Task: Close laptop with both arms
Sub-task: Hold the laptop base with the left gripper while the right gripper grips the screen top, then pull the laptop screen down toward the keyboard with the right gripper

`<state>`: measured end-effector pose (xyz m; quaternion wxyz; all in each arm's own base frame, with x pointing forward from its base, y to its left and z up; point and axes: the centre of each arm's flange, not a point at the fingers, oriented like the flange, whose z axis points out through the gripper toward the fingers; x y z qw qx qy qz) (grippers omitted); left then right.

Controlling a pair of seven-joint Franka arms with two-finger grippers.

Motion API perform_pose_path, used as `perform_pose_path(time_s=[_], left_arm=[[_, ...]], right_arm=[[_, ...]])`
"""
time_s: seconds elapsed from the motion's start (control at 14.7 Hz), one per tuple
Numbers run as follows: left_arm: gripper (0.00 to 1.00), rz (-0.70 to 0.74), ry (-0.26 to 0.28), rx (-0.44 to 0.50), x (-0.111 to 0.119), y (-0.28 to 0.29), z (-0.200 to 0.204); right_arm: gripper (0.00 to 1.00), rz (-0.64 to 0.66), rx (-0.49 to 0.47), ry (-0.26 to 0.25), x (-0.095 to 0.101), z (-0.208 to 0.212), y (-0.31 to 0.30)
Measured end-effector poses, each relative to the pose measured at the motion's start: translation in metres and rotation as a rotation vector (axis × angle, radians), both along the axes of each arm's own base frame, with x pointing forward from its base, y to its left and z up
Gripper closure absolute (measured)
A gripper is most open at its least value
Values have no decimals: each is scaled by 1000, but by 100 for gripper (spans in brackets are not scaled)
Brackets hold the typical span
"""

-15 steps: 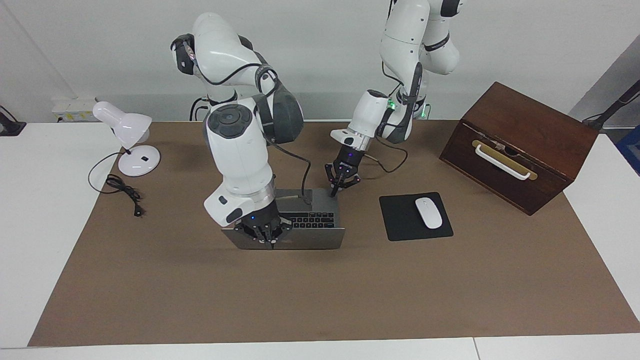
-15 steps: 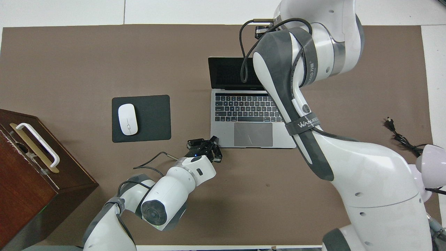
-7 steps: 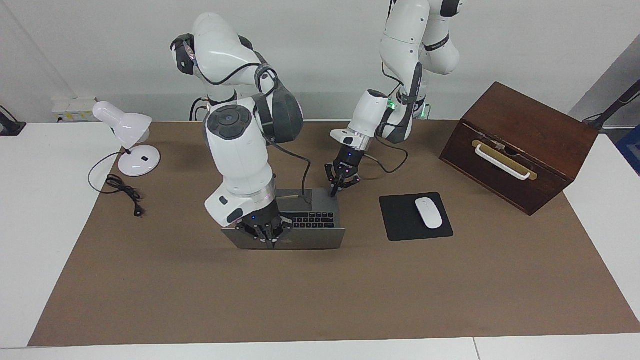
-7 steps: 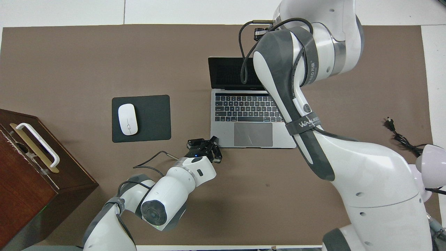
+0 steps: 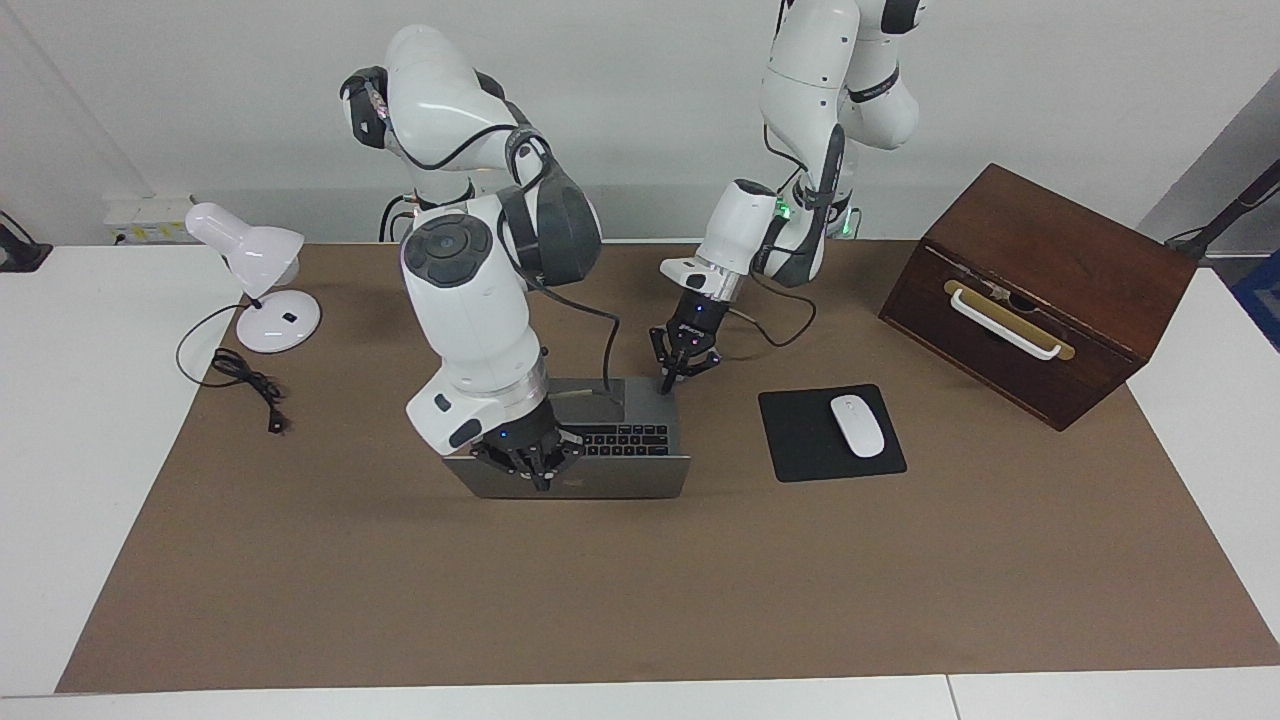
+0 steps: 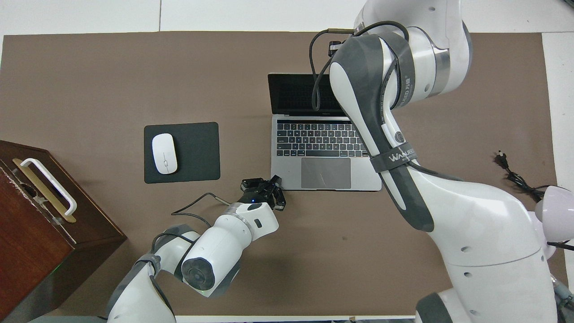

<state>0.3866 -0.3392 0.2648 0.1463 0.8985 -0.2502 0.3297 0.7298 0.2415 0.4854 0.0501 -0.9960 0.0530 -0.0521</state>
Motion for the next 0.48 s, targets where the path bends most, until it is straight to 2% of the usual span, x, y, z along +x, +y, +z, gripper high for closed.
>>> perform_pose_path(time_s=[0.48], left_arm=[[99, -16, -9, 11, 0, 0, 0]], right_arm=[[99, 11, 38, 124, -13, -10, 5]])
